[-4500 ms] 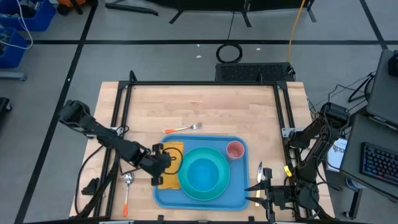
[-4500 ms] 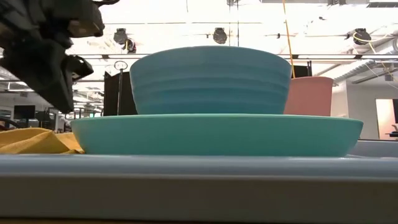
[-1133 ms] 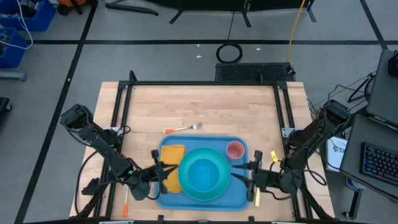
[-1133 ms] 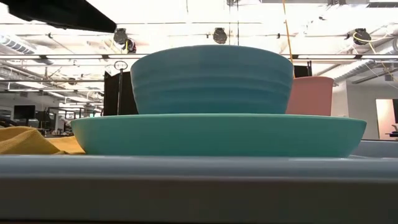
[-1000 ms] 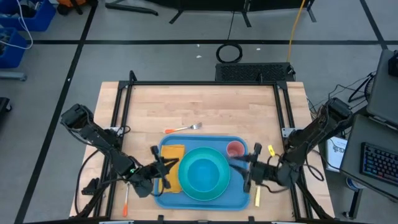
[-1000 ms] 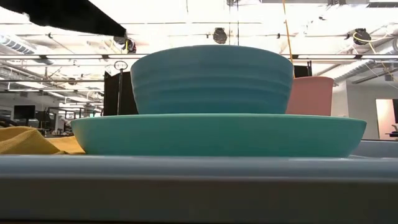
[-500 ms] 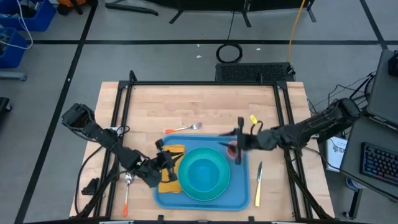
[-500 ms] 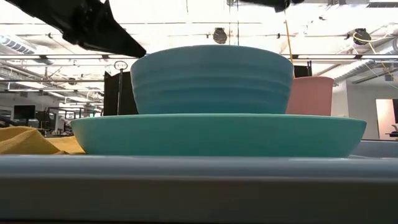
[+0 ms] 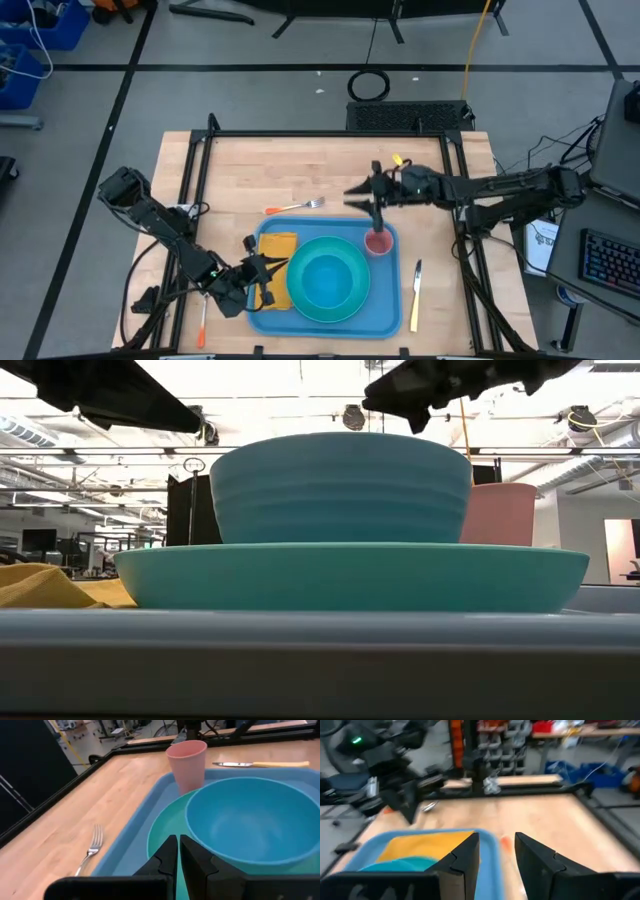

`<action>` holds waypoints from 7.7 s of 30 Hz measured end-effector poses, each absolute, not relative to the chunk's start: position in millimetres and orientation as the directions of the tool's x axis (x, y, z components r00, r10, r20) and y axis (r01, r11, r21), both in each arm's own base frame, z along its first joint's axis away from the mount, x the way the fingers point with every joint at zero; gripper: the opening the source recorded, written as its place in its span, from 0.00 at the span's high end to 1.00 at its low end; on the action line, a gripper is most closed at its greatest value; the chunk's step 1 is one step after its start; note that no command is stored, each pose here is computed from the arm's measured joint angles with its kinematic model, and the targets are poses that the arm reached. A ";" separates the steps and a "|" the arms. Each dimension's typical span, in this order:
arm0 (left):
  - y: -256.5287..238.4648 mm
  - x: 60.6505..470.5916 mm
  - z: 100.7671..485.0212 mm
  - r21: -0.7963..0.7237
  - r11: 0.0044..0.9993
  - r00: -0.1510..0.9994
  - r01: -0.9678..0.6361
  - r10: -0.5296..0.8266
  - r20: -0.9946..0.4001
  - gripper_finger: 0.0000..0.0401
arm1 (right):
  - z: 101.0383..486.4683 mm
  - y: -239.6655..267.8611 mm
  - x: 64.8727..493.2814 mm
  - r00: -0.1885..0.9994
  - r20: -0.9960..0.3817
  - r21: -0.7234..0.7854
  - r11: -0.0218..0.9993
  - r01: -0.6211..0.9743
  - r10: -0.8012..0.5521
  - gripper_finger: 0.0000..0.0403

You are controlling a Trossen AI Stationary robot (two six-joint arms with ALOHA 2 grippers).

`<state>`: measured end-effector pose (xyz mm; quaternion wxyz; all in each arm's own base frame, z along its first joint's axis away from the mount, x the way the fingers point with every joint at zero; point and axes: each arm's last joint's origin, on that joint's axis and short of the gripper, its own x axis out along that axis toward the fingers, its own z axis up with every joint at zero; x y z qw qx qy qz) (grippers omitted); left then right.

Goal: Set up tray
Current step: Put the orange fork on top of the yellow napkin to the left of the light blue plate

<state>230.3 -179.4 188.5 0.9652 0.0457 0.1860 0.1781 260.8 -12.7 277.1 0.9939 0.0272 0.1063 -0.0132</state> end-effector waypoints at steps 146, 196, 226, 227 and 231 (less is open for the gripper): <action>-161.5 201.3 179.0 0.181 0.873 0.761 -0.454 0.485 -0.430 0.94 | 135.3 -85.1 474.5 0.561 -0.825 -0.144 0.933 -0.328 0.070 0.99; -181.1 216.7 187.4 -0.299 0.882 0.834 -0.363 0.165 -0.526 0.94 | 278.0 87.8 407.0 0.597 -0.660 -0.751 0.425 -0.505 -0.457 1.00; -171.7 221.3 184.8 -0.078 0.957 0.808 -0.281 0.192 -0.557 0.58 | 260.2 141.2 386.7 0.620 -0.647 -0.751 0.225 -0.621 -0.444 1.00; -171.6 221.6 184.9 -0.080 0.956 0.809 -0.281 0.191 -0.556 0.58 | 259.0 141.4 387.1 0.625 -0.643 -0.754 0.221 -0.619 -0.442 1.00; -171.3 226.6 187.2 -0.120 0.960 0.820 -0.253 0.147 -0.554 0.58 | 257.6 144.5 389.2 0.653 -0.625 -0.769 0.193 -0.610 -0.428 1.00</action>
